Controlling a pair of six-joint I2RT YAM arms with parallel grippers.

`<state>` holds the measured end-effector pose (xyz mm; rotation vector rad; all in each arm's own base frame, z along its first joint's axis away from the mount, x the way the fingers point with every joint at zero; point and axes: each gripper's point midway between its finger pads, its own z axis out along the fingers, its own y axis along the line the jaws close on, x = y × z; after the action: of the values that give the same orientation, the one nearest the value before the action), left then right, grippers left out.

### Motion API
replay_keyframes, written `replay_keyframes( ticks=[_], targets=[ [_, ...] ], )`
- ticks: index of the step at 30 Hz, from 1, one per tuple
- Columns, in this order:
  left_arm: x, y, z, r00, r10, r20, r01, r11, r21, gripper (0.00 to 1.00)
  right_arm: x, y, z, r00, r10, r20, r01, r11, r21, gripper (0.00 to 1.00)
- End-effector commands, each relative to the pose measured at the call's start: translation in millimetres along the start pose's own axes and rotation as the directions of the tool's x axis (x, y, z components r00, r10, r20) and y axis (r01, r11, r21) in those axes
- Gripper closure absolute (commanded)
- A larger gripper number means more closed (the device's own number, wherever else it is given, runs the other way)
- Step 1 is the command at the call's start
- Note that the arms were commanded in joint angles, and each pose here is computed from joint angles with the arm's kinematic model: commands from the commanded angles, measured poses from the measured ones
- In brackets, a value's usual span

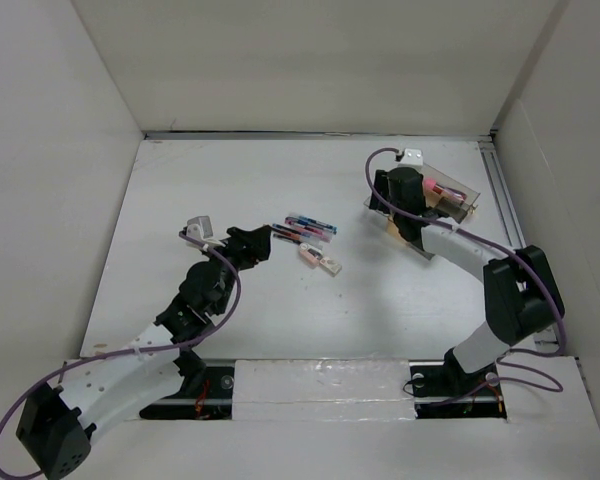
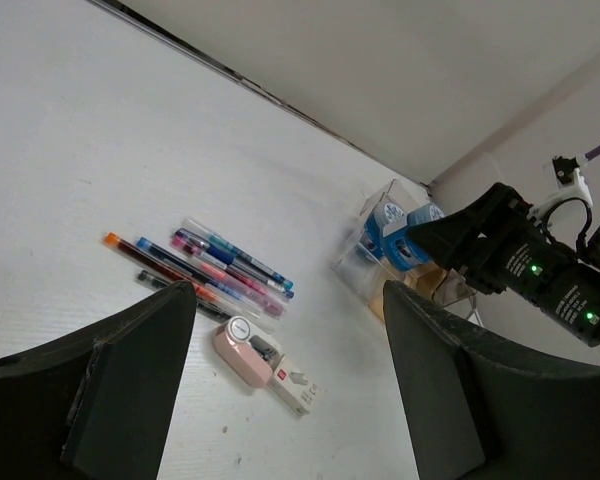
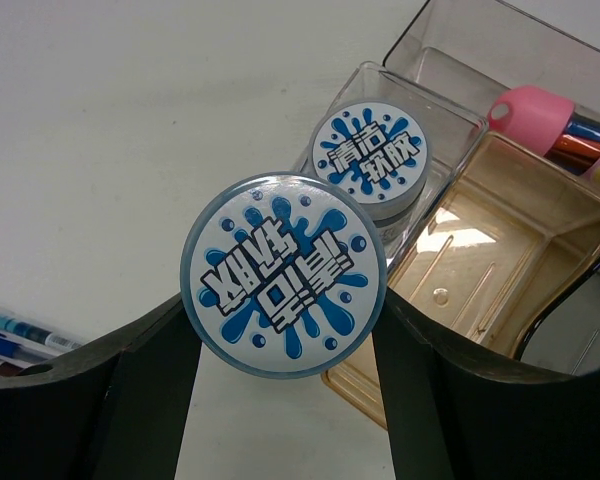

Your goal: Organize the desk

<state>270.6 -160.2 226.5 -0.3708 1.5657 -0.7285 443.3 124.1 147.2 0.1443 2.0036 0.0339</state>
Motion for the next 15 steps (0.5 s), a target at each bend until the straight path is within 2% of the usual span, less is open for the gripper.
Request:
replay_keyframes(
  ticks=[1, 5, 15],
  targets=[
    [-23, -21, 3, 0.998, -0.027, 0.051, 0.024, 0.998, 0.053, 0.28, -24, 5, 3, 0.996, 0.058, 0.071, -0.058, 0.998, 0.0, 0.55],
    [-24, -20, 2, 0.998, -0.027, 0.062, 0.024, 0.998, 0.052, 0.28, -20, 7, 7, 0.997, 0.051, 0.057, -0.051, 0.999, -0.002, 0.48],
    [-25, -21, 2, 0.998, -0.027, 0.06, 0.024, 0.998, 0.054, 0.28, -10, 6, 22, 0.999, 0.046, -0.005, -0.046, 0.998, 0.05, 0.43]
  ],
)
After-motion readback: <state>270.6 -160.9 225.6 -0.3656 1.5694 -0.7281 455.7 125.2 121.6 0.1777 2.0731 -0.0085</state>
